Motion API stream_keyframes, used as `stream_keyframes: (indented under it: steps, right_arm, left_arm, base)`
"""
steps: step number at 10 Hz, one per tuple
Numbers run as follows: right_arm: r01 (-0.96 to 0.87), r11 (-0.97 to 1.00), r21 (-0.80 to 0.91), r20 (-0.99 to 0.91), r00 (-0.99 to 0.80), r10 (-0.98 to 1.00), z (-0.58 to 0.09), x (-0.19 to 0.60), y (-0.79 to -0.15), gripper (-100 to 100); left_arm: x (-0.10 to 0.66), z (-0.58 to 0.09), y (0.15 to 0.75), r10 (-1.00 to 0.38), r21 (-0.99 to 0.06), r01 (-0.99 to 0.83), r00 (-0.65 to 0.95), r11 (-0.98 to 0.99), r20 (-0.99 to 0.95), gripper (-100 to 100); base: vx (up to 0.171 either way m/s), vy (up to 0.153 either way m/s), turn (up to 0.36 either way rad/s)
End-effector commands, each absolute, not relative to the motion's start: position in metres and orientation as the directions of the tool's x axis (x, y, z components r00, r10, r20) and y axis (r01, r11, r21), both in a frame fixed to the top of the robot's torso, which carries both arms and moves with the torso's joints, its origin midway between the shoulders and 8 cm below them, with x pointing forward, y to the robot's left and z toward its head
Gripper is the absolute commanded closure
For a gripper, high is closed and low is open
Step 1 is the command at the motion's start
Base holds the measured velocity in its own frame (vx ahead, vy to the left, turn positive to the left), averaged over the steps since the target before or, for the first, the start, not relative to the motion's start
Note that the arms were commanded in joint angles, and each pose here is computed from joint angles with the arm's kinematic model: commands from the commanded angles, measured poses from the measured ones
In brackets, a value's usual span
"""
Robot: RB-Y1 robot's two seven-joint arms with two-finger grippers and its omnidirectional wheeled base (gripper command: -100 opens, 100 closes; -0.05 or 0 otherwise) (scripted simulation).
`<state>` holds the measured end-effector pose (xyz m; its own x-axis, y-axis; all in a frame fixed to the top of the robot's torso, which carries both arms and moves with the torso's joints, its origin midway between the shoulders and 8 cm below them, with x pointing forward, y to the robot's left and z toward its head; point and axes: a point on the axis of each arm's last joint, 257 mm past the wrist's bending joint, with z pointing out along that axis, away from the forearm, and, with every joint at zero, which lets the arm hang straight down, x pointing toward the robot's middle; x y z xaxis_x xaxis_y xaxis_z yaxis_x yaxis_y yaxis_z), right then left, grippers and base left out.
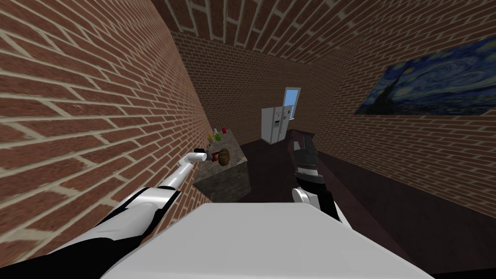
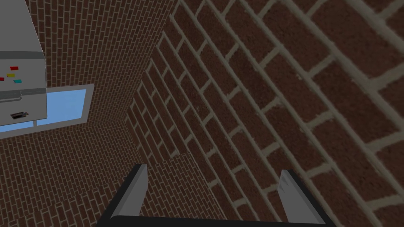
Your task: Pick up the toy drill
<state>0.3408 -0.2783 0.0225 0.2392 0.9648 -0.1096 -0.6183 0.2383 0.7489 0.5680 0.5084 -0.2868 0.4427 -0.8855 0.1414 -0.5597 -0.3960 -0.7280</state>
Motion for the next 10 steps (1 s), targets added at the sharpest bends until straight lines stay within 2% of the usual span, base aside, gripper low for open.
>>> stream_keyframes:
  steps: [1,10]
  right_arm:
    - [-0.618,0.238,0.749,-0.110,0.239,0.965,0.023,0.341,-0.278,0]
    - [-0.618,0.238,0.749,-0.110,0.239,0.965,0.023,0.341,-0.278,0]
  left_arm:
    - [0.564,-0.285,0.503,-0.891,-0.730,-0.561,0.430,-0.390,0.145,100]
    - [0.530,-0.280,0.499,-0.890,-0.733,-0.555,0.431,-0.393,0.151,100]
  base:
    - [0.031,-0.003,0.018]
    - [0.033,0.006,-0.002]
